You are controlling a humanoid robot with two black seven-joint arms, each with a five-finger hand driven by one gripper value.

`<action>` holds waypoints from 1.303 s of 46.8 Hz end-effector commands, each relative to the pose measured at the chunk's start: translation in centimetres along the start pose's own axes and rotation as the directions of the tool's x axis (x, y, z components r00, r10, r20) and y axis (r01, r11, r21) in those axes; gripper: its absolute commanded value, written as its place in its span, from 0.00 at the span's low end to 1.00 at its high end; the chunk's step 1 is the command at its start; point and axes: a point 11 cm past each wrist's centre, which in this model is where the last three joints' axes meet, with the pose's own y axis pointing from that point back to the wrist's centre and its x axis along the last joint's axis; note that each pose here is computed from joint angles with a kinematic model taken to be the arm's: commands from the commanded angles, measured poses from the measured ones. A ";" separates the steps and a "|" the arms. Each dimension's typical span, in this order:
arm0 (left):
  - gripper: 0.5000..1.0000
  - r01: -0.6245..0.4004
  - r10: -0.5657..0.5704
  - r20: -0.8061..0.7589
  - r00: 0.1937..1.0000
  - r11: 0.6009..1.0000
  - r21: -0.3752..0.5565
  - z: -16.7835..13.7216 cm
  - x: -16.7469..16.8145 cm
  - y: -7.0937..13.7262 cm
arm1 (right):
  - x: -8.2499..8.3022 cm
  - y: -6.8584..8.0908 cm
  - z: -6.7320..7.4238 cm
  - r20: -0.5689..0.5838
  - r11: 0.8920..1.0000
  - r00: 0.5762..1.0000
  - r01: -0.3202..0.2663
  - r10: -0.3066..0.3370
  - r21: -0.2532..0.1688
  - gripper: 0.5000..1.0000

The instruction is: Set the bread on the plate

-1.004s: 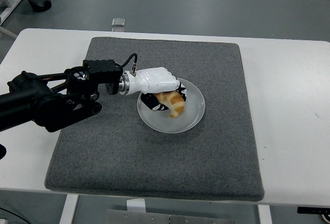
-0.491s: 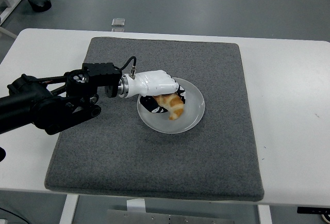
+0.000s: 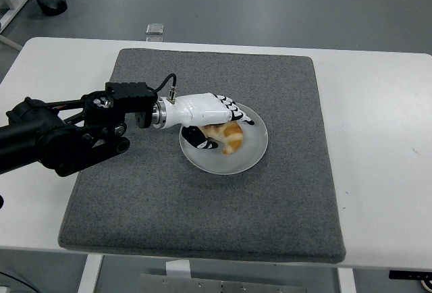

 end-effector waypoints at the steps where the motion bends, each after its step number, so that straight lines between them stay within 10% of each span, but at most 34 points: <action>1: 1.00 -0.009 0.008 -0.037 0.999 1.000 -0.014 0.2 0.4 0.6 | 0.0 0.0 0.0 0.000 1.000 1.000 -0.001 0.001 0.000 0.86; 23: 1.00 -0.172 0.156 -0.495 0.855 0.985 0.013 -2.6 8.4 5.7 | 0.0 0.0 0.0 0.000 1.000 1.000 -0.001 0.001 0.000 0.86; 61: 1.00 -0.368 0.325 -0.906 0.271 0.905 0.215 -10.8 10.9 16.9 | 0.0 0.0 0.0 0.000 1.000 1.000 0.000 0.000 0.000 0.86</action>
